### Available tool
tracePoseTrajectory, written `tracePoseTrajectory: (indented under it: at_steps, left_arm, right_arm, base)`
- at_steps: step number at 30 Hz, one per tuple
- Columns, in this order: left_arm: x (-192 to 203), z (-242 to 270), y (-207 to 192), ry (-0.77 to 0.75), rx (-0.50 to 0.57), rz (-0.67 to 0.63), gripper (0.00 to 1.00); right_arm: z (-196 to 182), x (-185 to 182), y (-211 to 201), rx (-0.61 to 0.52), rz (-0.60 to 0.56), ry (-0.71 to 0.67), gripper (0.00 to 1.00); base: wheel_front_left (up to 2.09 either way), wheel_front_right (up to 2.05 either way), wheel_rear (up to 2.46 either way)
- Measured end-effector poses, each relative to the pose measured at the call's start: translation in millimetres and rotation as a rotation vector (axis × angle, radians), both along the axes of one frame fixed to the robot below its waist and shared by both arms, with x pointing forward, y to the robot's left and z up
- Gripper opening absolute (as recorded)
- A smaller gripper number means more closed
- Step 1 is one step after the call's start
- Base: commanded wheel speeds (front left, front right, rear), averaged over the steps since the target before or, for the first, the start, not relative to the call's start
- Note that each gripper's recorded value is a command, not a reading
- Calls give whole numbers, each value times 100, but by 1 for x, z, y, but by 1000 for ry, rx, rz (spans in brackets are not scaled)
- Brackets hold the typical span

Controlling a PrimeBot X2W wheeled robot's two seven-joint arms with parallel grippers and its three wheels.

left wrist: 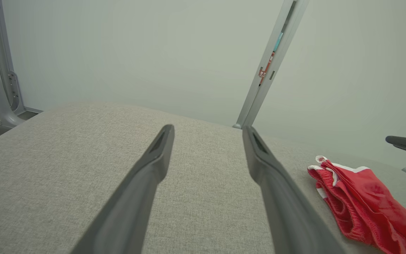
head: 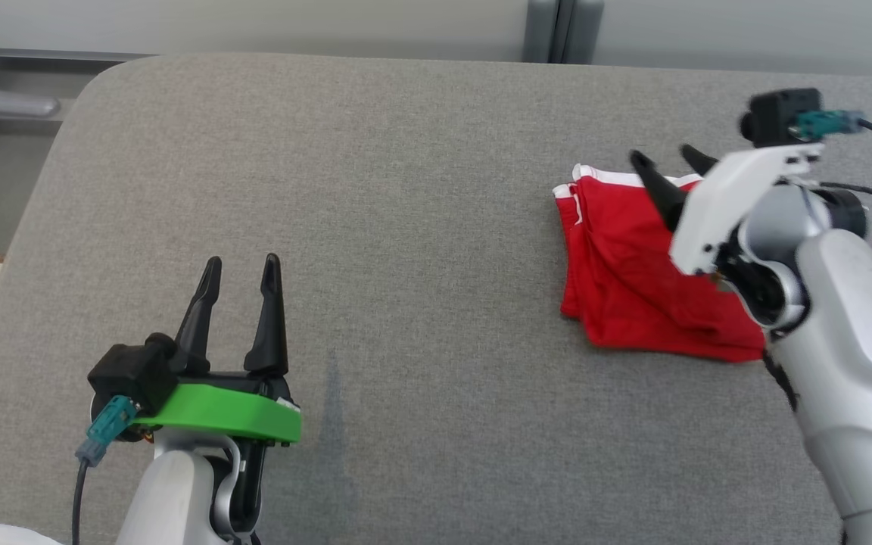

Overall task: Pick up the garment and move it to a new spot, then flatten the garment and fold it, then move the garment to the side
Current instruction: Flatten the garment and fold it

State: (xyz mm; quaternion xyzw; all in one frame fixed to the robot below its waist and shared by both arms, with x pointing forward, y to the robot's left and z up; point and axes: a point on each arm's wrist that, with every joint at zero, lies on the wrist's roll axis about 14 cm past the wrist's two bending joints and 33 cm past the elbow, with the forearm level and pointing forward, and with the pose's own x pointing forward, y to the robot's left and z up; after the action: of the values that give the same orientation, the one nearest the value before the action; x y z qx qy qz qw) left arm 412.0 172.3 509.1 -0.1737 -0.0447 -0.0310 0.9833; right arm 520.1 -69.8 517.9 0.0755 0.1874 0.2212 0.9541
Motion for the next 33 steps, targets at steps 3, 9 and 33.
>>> tracePoseTrajectory:
  at_steps: [3,9,33]
  left_arm:
    - [-1,2,-2,-7,-2,-5,100]
    - [-2,3,-5,-9,-3,-12,100]
    - [-6,5,-12,-10,-1,-31,100]
  right_arm:
    - [-23,-4,-49,-104,-94,37,100]
    - [-67,-29,-96,-297,-145,114,0]
    - [-52,-128,46,19,263,83,100]
  base:
    - [0,0,0]
    - [0,0,0]
    - [0,0,0]
